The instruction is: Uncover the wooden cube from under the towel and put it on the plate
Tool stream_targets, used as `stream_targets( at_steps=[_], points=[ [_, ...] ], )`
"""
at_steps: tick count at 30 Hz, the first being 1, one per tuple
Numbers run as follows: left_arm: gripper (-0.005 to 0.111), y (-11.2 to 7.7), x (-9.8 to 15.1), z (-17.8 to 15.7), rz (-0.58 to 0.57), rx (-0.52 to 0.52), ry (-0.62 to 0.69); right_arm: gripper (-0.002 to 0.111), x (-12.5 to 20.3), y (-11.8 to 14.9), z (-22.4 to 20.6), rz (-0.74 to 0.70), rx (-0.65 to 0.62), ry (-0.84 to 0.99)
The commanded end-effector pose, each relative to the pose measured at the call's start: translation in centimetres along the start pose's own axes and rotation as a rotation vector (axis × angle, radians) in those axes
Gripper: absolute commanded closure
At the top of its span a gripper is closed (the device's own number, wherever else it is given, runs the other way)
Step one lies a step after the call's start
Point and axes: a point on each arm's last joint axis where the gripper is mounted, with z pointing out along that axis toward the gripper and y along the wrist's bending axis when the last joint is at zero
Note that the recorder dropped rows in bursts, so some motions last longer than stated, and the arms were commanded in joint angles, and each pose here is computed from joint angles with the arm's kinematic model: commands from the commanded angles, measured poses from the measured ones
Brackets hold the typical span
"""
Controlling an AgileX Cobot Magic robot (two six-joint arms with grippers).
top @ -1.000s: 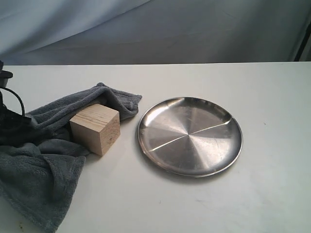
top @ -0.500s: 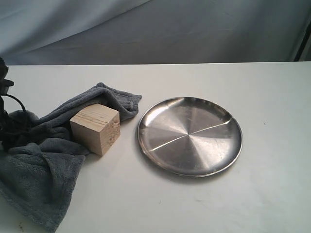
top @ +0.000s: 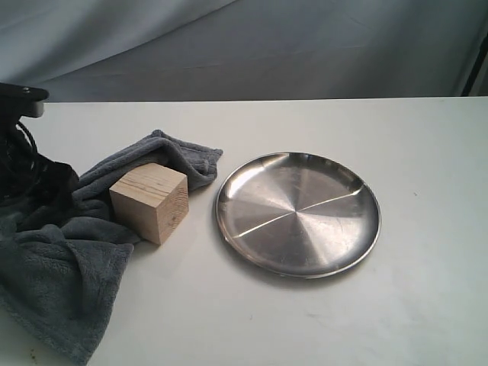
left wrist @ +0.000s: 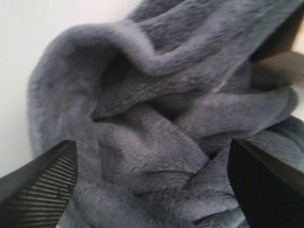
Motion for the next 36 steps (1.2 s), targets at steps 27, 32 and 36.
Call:
stream_targets(
  at_steps=[27,32,36],
  points=[
    [0.083,-1.0,-4.7,6.0,0.360,0.018,-0.340,0.105,0.2,0.0,0.0,0.009,-0.001,0.008],
    [0.107,-0.8,-5.9,5.5,0.137,0.026,-0.470,0.105,0.2,0.0,0.0,0.009,-0.001,0.008],
    [0.107,-0.4,-6.2,5.4,0.078,0.027,-0.504,0.105,0.2,0.0,0.0,0.009,-0.001,0.008]
  ],
)
